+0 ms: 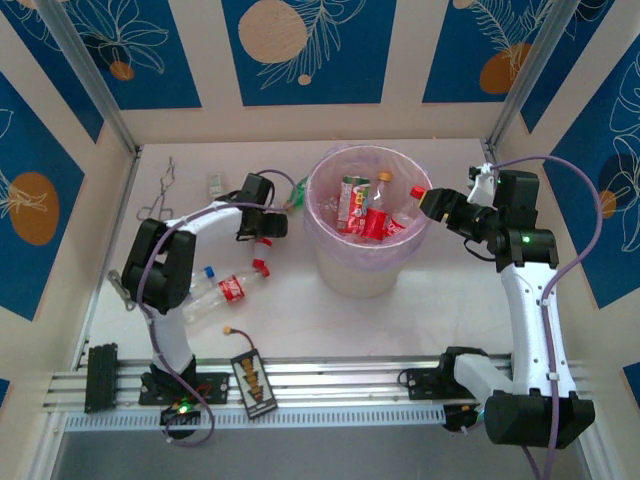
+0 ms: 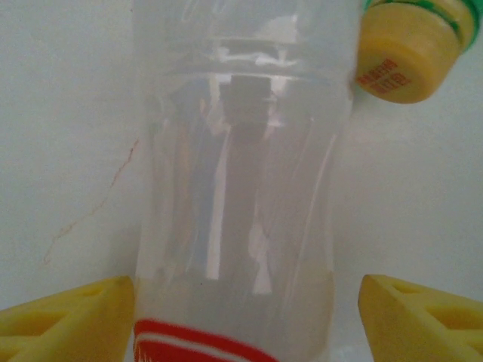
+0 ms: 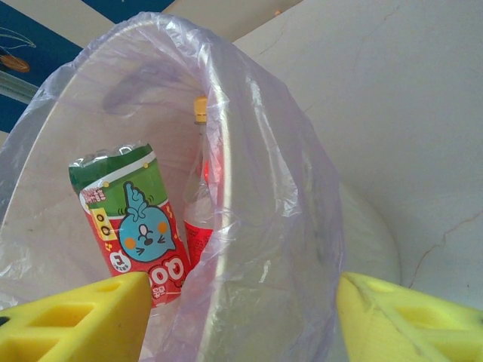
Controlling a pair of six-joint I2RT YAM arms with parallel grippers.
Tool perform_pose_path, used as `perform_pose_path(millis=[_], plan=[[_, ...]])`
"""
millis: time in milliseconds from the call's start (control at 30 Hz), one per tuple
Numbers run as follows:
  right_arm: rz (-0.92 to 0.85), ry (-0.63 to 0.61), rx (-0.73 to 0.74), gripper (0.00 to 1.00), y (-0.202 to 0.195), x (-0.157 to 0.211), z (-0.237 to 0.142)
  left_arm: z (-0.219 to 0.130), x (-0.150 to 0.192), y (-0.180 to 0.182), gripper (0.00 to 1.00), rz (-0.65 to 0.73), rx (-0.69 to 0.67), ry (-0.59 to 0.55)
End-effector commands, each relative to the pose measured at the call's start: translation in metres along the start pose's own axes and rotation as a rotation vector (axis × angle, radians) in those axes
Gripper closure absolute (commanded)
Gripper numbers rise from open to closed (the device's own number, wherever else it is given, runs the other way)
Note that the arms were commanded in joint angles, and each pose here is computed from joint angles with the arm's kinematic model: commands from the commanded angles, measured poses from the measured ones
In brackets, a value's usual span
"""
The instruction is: Put the plastic bottles in the bin
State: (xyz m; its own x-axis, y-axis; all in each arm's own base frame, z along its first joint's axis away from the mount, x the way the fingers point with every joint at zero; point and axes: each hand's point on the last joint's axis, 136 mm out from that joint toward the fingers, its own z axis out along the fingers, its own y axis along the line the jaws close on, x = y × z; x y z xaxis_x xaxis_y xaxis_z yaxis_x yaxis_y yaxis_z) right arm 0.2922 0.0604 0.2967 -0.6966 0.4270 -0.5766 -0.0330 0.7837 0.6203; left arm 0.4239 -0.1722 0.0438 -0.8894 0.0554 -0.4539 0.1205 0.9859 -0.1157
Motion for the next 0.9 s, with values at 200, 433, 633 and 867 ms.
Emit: perform_pose_path(millis=[200, 433, 633, 867], plan=[[0.006, -0.011, -0.018, 0.37, 0.005, -0.002, -0.007, 0.018, -0.009, 0.01, 0.4, -0.02, -0.036, -0.01], [0.001, -0.005, -0.005, 0.43, 0.001, 0.001, -0.006, 0.006, -0.018, 0.007, 0.57, -0.036, -0.017, -0.047], [0.003, -0.008, -0.005, 0.47, 0.0, 0.001, -0.005, -0.019, -0.038, 0.001, 0.57, -0.057, 0.01, -0.121], [0.002, -0.001, -0.011, 0.5, 0.0, 0.002, -0.004, -0.048, -0.051, -0.001, 0.57, -0.057, 0.018, -0.178]])
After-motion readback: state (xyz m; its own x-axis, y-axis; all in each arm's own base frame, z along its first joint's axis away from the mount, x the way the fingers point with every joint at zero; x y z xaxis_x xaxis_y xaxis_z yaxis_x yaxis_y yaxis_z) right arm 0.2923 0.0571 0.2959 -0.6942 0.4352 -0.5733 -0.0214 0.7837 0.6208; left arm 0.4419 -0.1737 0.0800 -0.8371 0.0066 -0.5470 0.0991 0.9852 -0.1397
